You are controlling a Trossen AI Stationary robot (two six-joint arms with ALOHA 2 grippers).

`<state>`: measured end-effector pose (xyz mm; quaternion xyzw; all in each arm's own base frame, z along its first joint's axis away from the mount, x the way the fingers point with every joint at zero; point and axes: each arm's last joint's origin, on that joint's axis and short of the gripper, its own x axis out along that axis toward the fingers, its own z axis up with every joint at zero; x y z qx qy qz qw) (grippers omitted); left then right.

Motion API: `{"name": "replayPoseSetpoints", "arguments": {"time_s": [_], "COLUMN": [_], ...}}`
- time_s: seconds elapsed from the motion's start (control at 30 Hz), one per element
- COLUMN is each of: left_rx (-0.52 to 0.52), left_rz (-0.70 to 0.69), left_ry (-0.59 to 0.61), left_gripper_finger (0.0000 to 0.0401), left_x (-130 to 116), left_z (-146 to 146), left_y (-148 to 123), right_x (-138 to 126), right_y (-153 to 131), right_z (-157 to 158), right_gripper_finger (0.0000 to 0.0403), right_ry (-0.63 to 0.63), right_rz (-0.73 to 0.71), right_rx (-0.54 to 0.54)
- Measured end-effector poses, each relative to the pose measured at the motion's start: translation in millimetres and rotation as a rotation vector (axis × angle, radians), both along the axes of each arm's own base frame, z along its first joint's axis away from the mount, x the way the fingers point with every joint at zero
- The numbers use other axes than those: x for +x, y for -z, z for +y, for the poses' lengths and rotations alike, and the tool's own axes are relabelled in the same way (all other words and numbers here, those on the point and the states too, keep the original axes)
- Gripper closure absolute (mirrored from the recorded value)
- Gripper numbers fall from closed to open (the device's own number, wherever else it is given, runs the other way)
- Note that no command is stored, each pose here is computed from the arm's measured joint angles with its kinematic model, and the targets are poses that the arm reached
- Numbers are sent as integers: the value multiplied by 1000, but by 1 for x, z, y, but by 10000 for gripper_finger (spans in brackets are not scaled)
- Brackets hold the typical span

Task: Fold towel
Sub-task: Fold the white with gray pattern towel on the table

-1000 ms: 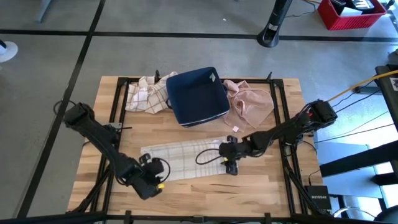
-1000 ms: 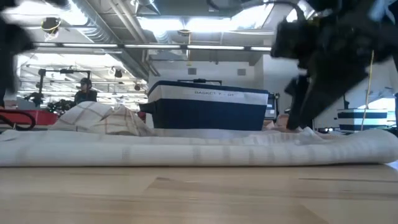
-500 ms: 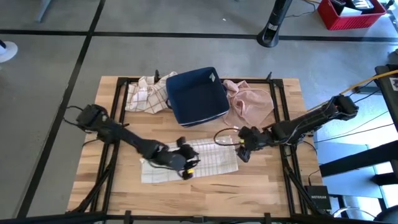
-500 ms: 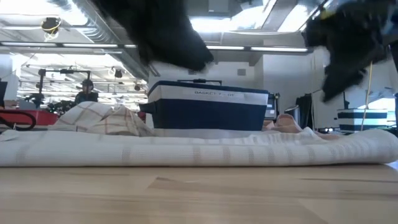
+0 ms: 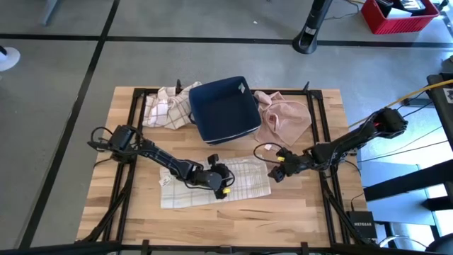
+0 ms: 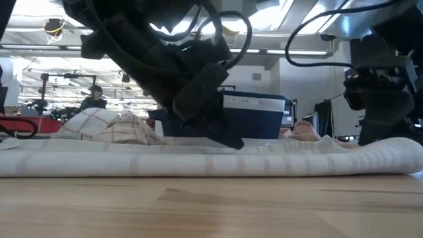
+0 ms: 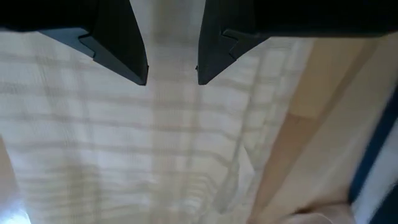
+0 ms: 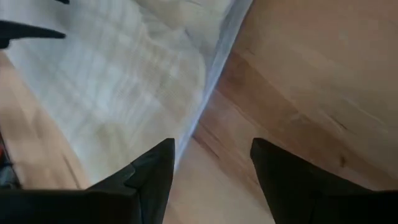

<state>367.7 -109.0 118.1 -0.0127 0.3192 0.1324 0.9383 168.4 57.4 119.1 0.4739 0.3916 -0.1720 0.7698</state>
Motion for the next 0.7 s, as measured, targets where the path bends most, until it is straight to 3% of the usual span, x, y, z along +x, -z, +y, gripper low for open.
{"name": "replayPoseSetpoints", "arguments": {"time_s": [0.53,0.7], "left_rx": [-2,-8], "left_rz": [3,5], "left_ry": [10,12], "left_gripper_finger": [269,269], "left_x": [-1,-1], "left_z": [-4,-4], "left_y": [0,0], "right_x": [26,26], "right_y": [24,25], "right_z": [8,8], "right_gripper_finger": [184,222], "right_ry": [41,31], "right_rz": [-92,-92], "right_rx": [32,6]}}
